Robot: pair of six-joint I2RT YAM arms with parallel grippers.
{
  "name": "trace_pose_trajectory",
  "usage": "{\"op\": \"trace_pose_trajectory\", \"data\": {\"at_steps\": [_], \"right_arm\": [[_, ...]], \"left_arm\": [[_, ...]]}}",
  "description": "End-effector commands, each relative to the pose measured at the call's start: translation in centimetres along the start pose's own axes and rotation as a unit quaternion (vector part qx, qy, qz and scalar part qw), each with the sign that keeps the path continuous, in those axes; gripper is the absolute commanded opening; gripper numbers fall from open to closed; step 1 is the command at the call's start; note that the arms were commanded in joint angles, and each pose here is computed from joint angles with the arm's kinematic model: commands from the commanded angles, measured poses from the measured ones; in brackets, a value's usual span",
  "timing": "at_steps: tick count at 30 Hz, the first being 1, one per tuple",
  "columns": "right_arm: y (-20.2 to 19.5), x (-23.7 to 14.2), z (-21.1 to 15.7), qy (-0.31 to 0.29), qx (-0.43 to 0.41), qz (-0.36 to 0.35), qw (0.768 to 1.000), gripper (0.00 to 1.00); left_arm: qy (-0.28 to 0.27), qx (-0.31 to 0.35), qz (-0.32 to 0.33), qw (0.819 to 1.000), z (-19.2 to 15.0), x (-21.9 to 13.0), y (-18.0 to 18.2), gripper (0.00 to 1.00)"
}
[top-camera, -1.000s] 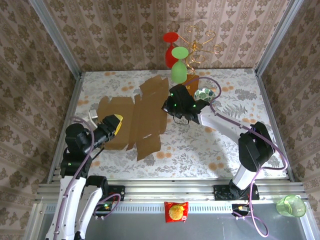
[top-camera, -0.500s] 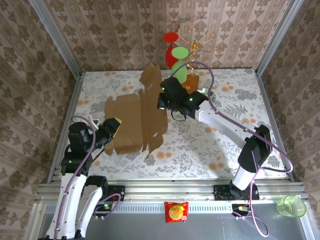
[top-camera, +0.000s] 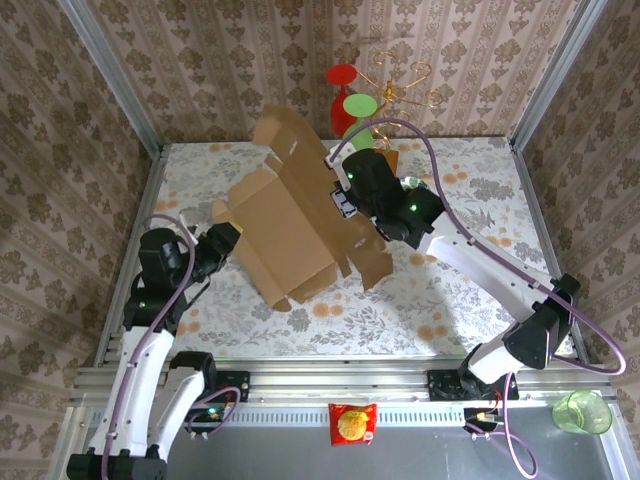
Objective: Fold the paper box
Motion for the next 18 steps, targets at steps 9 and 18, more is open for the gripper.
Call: {"op": "trace_pose_trajectory", "data": {"at_steps": [9,18], "right_arm": [[3.9,1.0,-0.6,-0.058,-0.337,-0.109,0.933,0.0],[7.0,3.5,-1.2,-0.081,-0.43,-0.196,0.878,0.0]], "left_arm": [[-0.061,-0.063,-0.094,0.992,0.7,-2.2,-5.0,0.42],[-0.082,-0.142,-0.1,0.981,1.2,-1.9,-5.2,0.45]]}}
Point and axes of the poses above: each hand's point on the last joint's axis, 136 mm out from that joint toward the fingers, its own x axis out along the fingers, its own y axis along the line the jaws close on, z = x × y, the point moved 9 cm from there along -x, back along the fingers, and after that the axes turned 12 degrees about -x, right-handed, at the moved point
